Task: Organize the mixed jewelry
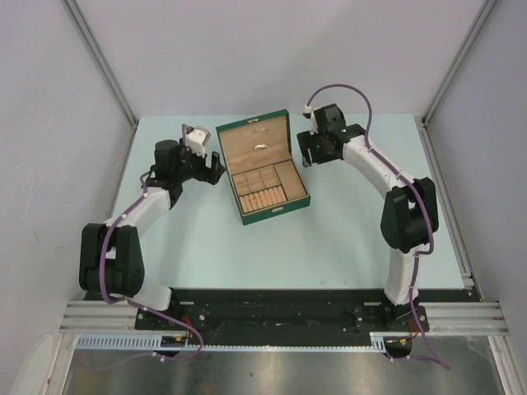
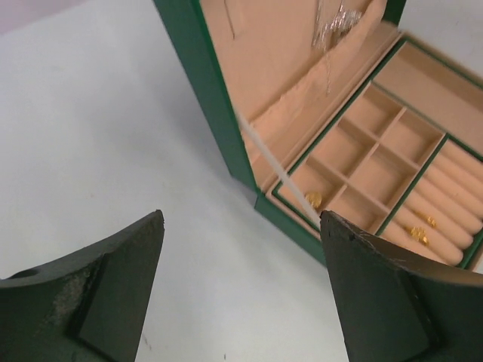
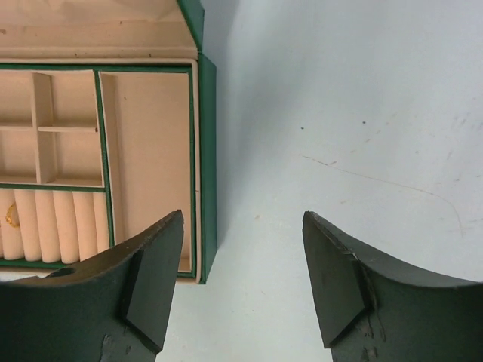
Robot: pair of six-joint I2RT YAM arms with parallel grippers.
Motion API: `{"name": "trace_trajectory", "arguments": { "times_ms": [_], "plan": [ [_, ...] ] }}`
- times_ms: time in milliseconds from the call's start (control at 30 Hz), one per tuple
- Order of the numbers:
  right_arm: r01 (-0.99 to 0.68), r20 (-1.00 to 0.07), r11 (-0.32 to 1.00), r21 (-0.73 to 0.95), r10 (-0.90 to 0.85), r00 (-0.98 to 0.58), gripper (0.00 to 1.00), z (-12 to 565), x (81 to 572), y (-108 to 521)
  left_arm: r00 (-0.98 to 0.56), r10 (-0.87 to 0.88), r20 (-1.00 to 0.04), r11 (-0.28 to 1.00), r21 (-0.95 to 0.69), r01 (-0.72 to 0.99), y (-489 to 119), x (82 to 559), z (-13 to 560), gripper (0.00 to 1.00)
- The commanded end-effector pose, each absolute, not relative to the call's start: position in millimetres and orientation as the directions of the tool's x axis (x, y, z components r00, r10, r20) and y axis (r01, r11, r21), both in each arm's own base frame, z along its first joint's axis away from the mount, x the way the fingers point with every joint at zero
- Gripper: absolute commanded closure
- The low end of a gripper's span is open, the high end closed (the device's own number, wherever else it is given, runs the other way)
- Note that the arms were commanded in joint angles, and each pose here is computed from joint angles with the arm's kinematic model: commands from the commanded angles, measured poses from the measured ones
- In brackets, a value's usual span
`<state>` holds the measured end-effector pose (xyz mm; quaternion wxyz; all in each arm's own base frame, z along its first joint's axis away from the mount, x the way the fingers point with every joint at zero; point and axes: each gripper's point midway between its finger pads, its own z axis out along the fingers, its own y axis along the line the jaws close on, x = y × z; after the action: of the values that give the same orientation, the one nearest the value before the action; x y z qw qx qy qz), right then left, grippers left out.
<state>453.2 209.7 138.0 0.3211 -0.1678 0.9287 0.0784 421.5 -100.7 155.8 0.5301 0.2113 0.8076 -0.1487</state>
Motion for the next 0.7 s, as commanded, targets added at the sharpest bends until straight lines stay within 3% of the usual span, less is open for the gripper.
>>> {"name": "trace_trajectory", "arguments": {
  "times_ms": [0, 433, 667],
  "plan": [
    [-0.393, -0.683, 0.915, 0.094, -0.228, -0.694, 0.30, 173, 450, 205, -0.197, 0.151, -0.969, 0.816, 0.010, 0.578, -118, 450, 201, 0.09],
    [-0.354, -0.656, 0.924, 0.147, -0.177, -0.734, 0.28, 158, 441, 168, -0.163, 0.109, -0.981, 0.765, -0.021, 0.644, -139, 514, 209, 0.00],
    [-0.330, -0.639, 0.930, 0.161, -0.156, -0.753, 0.29, 150, 434, 153, -0.188, 0.057, -0.981, 0.639, -0.109, 0.762, -165, 496, 206, 0.00]
  ]
}}
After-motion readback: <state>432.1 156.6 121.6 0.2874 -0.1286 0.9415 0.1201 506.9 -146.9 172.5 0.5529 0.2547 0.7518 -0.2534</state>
